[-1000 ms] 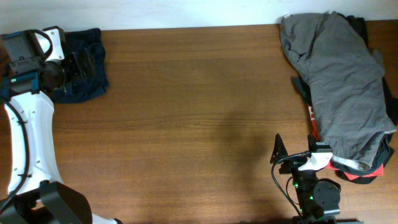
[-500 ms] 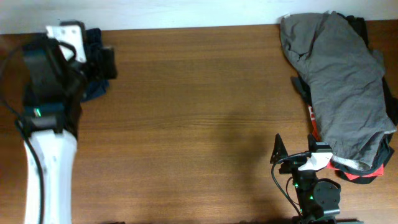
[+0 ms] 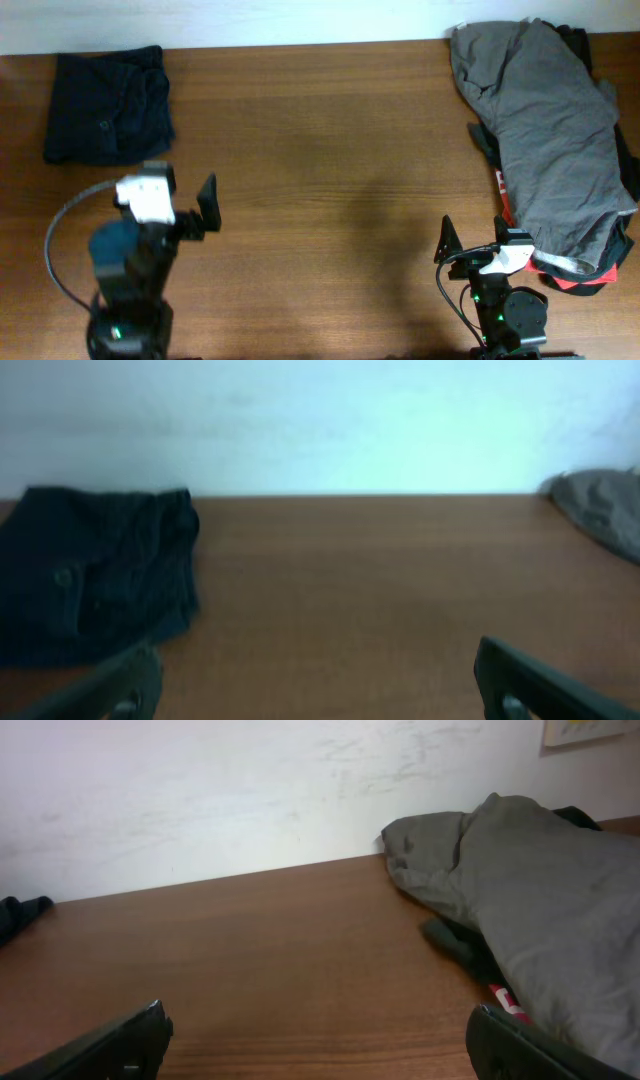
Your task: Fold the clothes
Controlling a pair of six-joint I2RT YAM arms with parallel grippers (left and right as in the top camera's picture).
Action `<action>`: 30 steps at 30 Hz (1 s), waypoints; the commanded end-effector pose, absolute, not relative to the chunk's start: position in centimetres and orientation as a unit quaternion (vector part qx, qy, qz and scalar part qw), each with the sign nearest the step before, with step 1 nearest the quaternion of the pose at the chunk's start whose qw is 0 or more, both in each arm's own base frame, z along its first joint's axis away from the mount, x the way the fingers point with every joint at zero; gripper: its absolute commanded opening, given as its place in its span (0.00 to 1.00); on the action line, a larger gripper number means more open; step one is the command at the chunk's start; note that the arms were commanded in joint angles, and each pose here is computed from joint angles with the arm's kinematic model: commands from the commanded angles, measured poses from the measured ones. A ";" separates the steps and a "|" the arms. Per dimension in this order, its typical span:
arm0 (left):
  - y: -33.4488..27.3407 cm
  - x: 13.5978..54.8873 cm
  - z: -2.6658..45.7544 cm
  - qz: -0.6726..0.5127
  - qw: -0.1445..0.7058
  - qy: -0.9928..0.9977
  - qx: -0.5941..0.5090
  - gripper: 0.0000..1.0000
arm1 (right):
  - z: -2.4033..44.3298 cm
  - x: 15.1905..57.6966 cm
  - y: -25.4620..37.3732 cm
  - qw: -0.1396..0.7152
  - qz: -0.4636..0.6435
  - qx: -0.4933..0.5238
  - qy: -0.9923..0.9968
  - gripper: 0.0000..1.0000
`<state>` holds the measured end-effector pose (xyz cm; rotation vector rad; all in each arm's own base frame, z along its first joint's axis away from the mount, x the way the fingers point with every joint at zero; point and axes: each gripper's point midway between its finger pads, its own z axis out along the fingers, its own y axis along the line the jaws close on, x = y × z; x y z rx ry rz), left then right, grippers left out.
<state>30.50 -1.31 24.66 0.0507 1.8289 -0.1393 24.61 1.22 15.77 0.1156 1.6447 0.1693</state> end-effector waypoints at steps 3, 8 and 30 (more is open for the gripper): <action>-1.7 27.8 21.9 -0.063 0.663 0.745 0.029 0.99 | 15.6 24.6 1.1 0.675 0.072 0.053 0.732 0.99; -1.7 26.3 20.9 -0.056 0.717 0.693 0.036 0.99 | 15.6 24.6 1.1 0.675 0.072 0.053 0.732 0.99; -0.3 24.6 18.2 -0.024 0.715 0.699 0.005 0.99 | 15.6 24.6 1.1 0.675 0.072 0.053 0.732 0.99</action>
